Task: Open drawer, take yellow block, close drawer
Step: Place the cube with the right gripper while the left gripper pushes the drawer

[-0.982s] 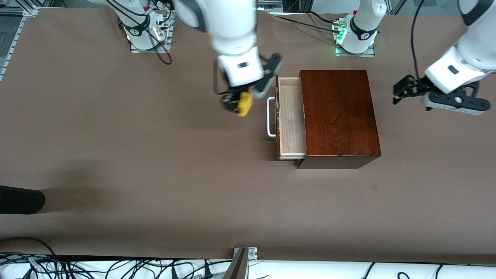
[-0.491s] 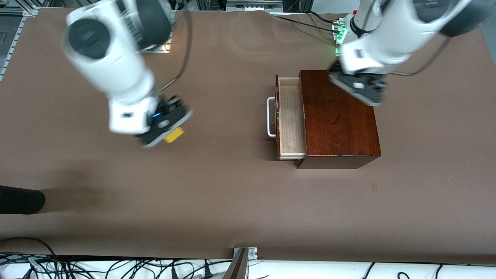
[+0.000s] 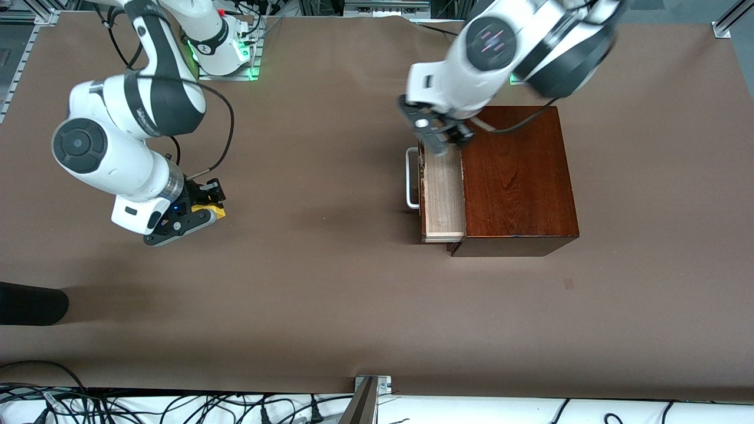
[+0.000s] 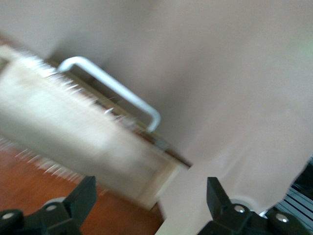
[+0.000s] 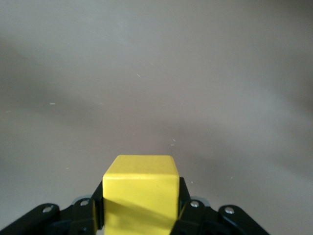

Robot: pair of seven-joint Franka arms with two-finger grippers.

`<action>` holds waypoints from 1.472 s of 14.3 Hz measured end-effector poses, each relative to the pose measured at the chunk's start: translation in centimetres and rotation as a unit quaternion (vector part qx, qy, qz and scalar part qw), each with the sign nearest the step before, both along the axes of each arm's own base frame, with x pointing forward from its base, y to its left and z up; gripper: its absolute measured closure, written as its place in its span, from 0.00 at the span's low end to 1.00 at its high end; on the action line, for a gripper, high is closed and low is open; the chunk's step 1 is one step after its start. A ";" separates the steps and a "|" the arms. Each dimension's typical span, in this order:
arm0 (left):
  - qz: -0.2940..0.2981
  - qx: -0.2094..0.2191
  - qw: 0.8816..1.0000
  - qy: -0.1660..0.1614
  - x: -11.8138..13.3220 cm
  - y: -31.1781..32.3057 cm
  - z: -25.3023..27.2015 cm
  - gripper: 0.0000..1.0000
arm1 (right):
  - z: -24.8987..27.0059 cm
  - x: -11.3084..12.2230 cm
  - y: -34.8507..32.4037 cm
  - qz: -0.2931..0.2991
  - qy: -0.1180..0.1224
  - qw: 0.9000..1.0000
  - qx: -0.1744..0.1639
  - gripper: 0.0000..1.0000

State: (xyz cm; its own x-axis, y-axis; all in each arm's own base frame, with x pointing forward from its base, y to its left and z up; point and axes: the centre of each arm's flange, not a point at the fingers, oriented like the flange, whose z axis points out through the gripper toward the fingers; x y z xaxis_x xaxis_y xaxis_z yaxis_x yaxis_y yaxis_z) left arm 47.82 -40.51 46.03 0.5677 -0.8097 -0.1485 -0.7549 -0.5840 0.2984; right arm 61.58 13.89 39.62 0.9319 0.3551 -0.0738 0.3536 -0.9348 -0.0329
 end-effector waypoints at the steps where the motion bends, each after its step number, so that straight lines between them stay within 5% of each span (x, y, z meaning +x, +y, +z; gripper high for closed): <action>1: -0.013 -0.006 1.000 0.014 -0.3 -1.9 -1.7 0.00 | -1.9 -0.7 -1.1 -0.019 0.001 1.000 -0.001 0.45; 3: -0.036 -0.019 0.999 0.029 -0.1 -4.1 -4.4 0.00 | -5.6 -1.9 -3.2 -0.049 -0.004 0.999 -0.002 0.45; 6: -0.134 -0.058 0.989 -0.016 1.3 -5.5 -6.7 0.00 | -10.7 -4.1 -5.5 -0.083 -0.026 0.996 -0.003 0.45; 11: -0.307 -0.113 0.944 -0.054 2.9 -6.3 -10.9 0.00 | -16.6 -8.0 -7.5 -0.131 -0.036 0.991 -0.007 0.45; 15: -0.386 -0.103 0.916 -0.045 3.3 -5.7 -15.0 0.00 | -18.4 -8.4 -8.5 -0.140 -0.039 0.989 -0.011 0.45; 21: -0.409 -0.065 0.910 -0.019 3.0 -4.4 -17.4 0.00 | -20.6 -8.4 -8.5 -0.153 -0.045 0.987 -0.012 0.45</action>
State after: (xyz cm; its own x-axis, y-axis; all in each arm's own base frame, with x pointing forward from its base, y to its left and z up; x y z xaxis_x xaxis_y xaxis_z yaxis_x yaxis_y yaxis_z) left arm 50.79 -44.88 28.60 -0.2294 -0.9732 -0.0143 -0.9326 0.2155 0.2896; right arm 53.15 5.38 19.02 0.9984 0.0559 0.0091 0.0558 -0.9984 0.0083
